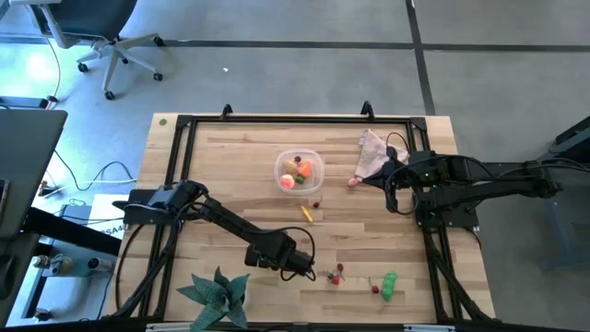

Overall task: Pick and placing Produce into tupperware
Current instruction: Put the yellow corn into the transparent bin

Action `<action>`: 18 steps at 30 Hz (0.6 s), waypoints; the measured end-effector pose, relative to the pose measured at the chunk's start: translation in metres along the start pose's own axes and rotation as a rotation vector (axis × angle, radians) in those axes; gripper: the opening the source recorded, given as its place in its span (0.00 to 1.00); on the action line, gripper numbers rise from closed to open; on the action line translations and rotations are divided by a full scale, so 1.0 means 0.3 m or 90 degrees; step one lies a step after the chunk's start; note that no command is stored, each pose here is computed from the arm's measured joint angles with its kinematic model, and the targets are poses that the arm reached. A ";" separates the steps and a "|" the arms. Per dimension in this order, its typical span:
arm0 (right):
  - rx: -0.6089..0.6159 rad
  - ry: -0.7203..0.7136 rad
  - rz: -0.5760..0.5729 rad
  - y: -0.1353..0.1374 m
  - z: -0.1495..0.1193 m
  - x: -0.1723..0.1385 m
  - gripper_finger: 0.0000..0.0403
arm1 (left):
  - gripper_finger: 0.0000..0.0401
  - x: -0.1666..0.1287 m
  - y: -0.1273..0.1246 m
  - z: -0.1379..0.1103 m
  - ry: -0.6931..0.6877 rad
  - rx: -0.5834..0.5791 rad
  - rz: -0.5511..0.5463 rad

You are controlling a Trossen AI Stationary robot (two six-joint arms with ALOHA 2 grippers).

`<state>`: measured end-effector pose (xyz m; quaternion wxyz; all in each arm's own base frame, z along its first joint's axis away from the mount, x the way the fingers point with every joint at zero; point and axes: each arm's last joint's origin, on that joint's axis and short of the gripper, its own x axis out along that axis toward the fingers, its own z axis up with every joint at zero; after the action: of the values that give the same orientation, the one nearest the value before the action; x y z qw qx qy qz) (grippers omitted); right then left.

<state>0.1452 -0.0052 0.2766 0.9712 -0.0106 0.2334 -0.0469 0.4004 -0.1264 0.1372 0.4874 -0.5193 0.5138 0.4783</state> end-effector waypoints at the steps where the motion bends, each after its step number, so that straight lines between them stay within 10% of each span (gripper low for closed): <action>1: 0.000 0.000 0.000 0.000 0.000 0.000 0.00 | 0.39 0.000 0.000 0.000 0.000 0.000 0.000; 18: 0.000 0.000 0.000 0.000 0.000 0.000 0.00 | 0.23 0.001 0.000 0.000 0.000 0.001 0.000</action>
<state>0.1452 -0.0052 0.2766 0.9712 -0.0107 0.2334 -0.0468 0.4005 -0.1264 0.1369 0.4878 -0.5190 0.5141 0.4779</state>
